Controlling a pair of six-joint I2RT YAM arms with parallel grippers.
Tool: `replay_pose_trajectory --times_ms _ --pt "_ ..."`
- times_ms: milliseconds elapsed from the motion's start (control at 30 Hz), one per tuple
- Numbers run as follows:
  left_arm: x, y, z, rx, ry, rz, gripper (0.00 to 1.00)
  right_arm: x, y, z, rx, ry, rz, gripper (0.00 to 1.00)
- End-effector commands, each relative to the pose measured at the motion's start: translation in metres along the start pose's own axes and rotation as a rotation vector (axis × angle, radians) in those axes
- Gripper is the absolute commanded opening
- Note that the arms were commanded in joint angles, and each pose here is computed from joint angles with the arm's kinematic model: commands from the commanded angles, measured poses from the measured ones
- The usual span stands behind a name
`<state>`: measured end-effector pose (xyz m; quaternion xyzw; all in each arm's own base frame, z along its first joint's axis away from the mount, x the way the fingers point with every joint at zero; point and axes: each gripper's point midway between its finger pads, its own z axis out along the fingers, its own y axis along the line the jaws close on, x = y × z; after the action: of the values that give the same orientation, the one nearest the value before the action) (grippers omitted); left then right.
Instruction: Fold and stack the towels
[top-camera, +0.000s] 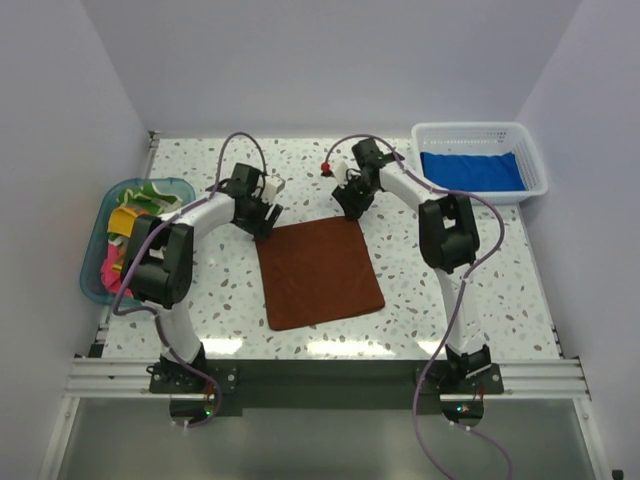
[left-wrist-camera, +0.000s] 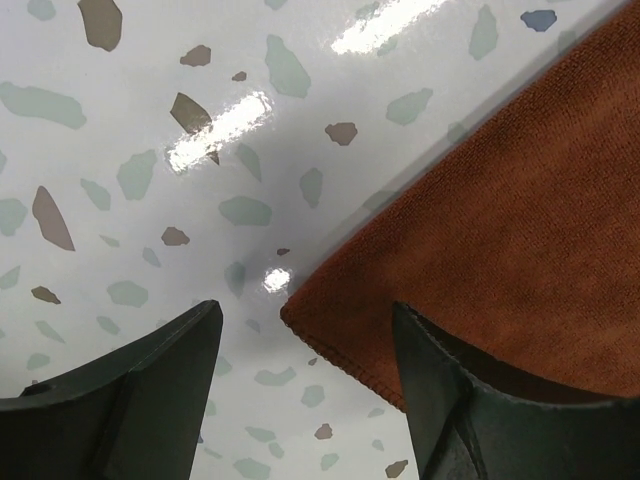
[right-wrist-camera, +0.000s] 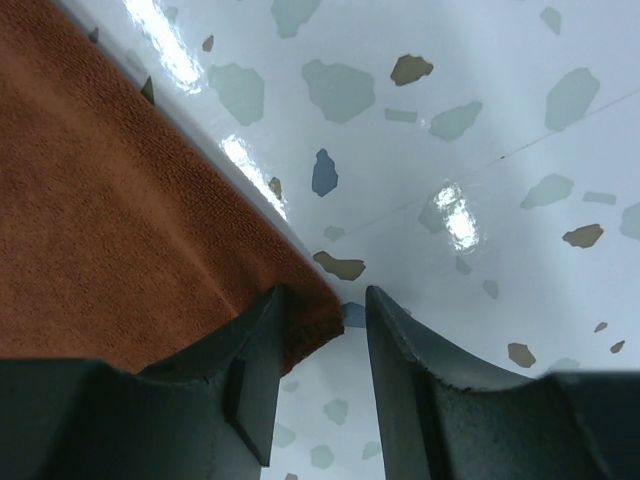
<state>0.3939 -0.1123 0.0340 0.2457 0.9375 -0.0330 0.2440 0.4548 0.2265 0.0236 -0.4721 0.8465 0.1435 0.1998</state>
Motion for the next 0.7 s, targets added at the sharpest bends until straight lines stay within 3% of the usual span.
replay_pose_trajectory --times_ms 0,133,167,233,367,667 --pt "-0.011 0.004 -0.004 0.012 -0.022 0.021 0.74 0.007 0.002 0.008 -0.046 0.011 0.007 0.40" --pt "-0.012 0.007 -0.005 0.005 -0.026 0.017 0.73 0.022 -0.003 0.014 -0.033 0.052 0.030 0.26" --pt "-0.011 0.008 -0.005 0.002 -0.023 0.016 0.73 0.025 -0.006 0.014 -0.024 0.052 0.040 0.11" --pt "-0.012 0.009 -0.004 0.001 -0.024 0.012 0.72 0.025 -0.010 0.014 -0.010 0.032 0.065 0.00" --pt "-0.016 0.009 0.000 0.016 -0.023 0.009 0.68 0.021 -0.022 0.000 0.012 -0.033 0.126 0.00" --pt "-0.029 0.010 0.007 0.046 -0.041 0.001 0.52 0.027 -0.017 -0.004 -0.001 -0.026 0.138 0.00"
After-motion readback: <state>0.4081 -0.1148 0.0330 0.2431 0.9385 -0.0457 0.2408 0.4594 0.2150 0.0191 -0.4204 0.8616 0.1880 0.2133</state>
